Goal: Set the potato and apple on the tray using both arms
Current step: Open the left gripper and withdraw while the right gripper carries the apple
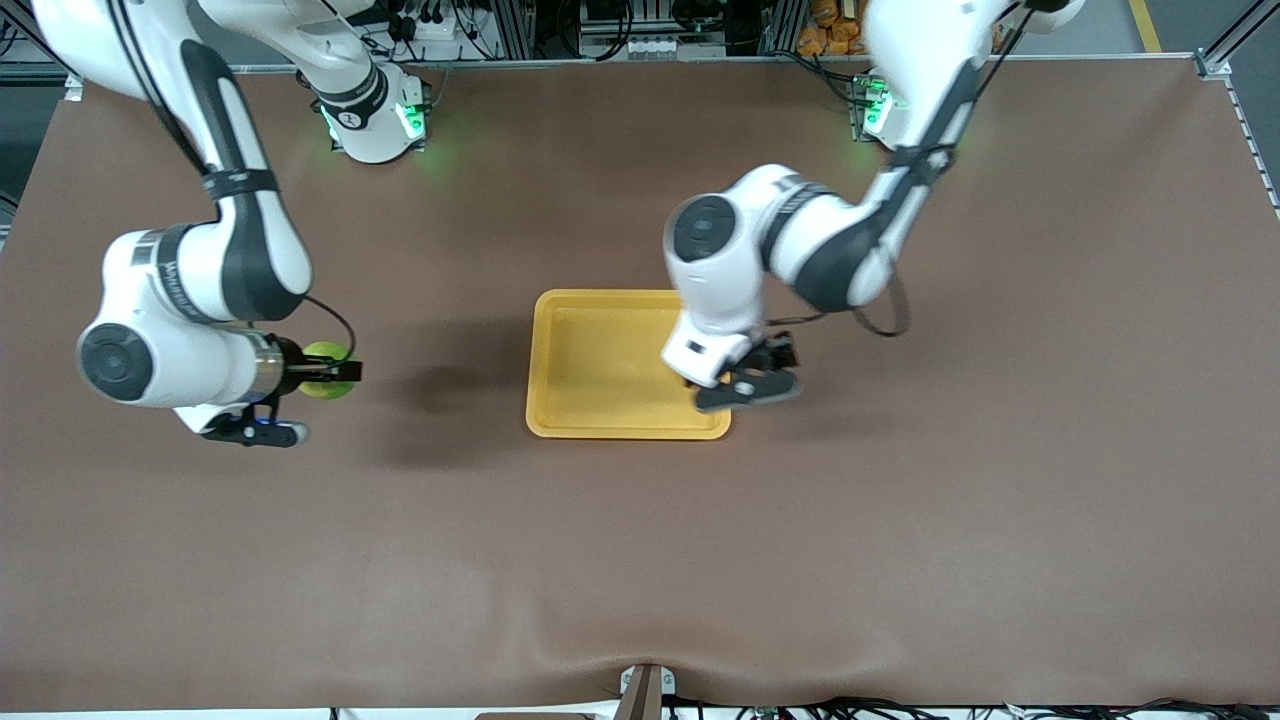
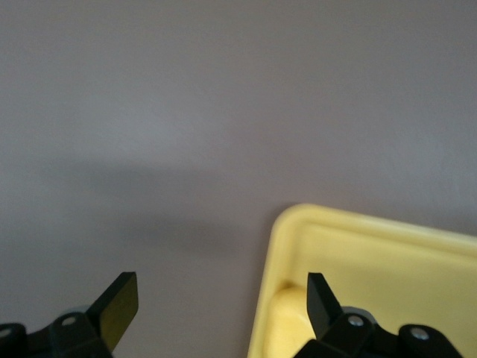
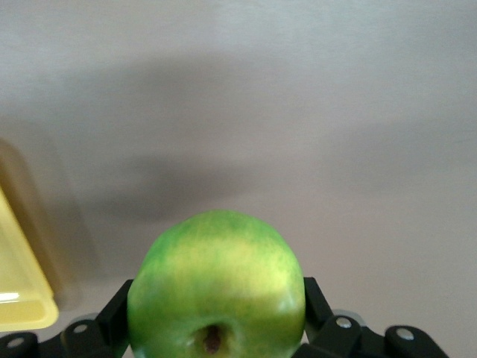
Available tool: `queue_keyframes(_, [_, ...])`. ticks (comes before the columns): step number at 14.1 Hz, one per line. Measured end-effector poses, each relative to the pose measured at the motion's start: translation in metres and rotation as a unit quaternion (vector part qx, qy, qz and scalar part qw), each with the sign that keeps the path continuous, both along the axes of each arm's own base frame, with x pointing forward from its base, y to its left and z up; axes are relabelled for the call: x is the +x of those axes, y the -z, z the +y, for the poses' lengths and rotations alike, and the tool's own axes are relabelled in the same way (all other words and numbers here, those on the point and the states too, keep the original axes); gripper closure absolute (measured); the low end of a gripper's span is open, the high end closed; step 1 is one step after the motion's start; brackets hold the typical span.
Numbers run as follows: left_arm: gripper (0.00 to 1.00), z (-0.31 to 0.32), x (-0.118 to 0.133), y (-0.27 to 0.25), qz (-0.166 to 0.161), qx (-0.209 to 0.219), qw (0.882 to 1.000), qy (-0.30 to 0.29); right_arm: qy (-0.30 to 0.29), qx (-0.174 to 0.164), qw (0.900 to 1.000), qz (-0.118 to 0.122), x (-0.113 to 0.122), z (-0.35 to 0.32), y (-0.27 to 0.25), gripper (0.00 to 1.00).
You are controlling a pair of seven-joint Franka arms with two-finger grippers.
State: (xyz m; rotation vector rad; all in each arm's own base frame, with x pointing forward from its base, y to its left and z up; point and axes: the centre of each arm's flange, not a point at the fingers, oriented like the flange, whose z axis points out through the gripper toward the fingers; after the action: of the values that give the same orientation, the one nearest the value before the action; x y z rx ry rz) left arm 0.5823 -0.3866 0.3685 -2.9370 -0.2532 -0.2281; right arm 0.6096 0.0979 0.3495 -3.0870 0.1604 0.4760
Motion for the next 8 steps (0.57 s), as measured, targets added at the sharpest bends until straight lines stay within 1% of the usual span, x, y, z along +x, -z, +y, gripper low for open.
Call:
queue_keyframes(2, [0.0,0.059,0.031,-0.018,0.019,-0.023,1.0,-0.009,0.004,-0.009,1.0,-0.002,-0.005,0.034,-0.001,0.1])
queue_keyframes(4, [0.0,0.127,0.057,-0.023,0.052,-0.026,0.998,-0.001,0.01,-0.018,1.0,-0.006,-0.011,0.066,-0.001,0.1])
queue_keyframes(6, [0.0,0.194,0.075,-0.026,0.079,-0.028,0.996,0.018,0.025,-0.018,0.999,-0.011,-0.014,0.089,-0.002,0.1])
queue_keyframes(8, [0.0,0.249,0.083,-0.035,0.1,-0.034,0.994,0.039,0.033,-0.011,0.999,-0.018,-0.015,0.112,-0.002,0.1])
